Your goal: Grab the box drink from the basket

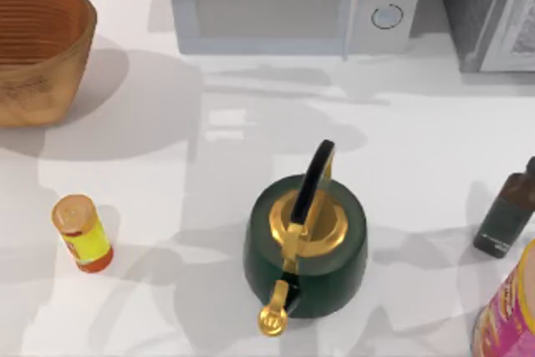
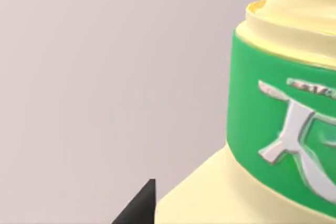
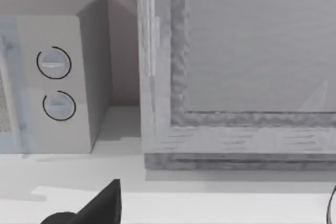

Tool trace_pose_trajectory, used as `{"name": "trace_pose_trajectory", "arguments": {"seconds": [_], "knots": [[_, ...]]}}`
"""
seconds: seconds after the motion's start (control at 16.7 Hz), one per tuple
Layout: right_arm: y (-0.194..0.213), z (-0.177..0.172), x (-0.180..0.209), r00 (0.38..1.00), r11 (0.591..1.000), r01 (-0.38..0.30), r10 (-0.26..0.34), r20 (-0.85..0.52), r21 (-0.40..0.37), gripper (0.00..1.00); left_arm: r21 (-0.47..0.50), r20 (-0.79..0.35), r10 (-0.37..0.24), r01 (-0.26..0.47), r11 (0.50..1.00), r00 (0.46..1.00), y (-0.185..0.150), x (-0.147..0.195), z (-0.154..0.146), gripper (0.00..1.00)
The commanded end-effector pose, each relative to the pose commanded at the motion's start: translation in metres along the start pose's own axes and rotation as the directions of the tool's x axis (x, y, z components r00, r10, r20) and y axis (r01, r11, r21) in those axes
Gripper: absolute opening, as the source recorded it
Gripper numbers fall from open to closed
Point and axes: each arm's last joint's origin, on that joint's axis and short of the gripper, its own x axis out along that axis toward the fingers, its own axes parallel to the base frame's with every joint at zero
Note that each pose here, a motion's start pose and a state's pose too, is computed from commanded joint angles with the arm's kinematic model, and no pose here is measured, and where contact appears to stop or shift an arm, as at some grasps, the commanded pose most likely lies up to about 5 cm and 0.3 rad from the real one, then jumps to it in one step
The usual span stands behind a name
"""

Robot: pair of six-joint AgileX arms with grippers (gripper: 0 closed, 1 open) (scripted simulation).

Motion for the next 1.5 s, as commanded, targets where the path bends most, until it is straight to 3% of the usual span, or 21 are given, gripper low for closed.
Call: {"name": "trace_pose_trajectory", "arguments": {"seconds": [0.3,0.66,0.9,1.08,1.32,1.5], "knots": [[0.000,0.000,0.000,1.000,1.000,0.000,0.000,0.000,0.000,1.00,-0.001,0.012,-0.001,0.001,1.000,1.000,-0.014,-0.048,0.021,0.00],[0.000,0.000,0.000,1.000,1.000,0.000,0.000,0.000,0.000,1.00,-0.002,0.034,-0.002,0.002,1.000,0.999,-0.041,-0.159,0.024,0.00],[0.000,0.000,0.000,1.000,1.000,0.000,0.000,0.000,0.000,1.00,-0.004,0.031,-0.001,0.001,1.000,1.000,-0.053,-0.227,-0.014,0.00],[0.000,0.000,0.000,1.000,1.000,0.000,0.000,0.000,0.000,1.00,-0.005,0.021,0.000,0.000,1.000,1.000,-0.058,-0.260,-0.054,0.00],[0.000,0.000,0.000,1.000,1.000,0.000,0.000,0.000,0.000,1.00,-0.005,0.003,0.002,-0.002,1.000,1.000,-0.061,-0.277,-0.102,0.00],[0.000,0.000,0.000,1.000,1.000,0.000,0.000,0.000,0.000,1.00,-0.005,-0.009,0.004,-0.004,1.000,1.000,-0.062,-0.280,-0.121,0.00]]}}
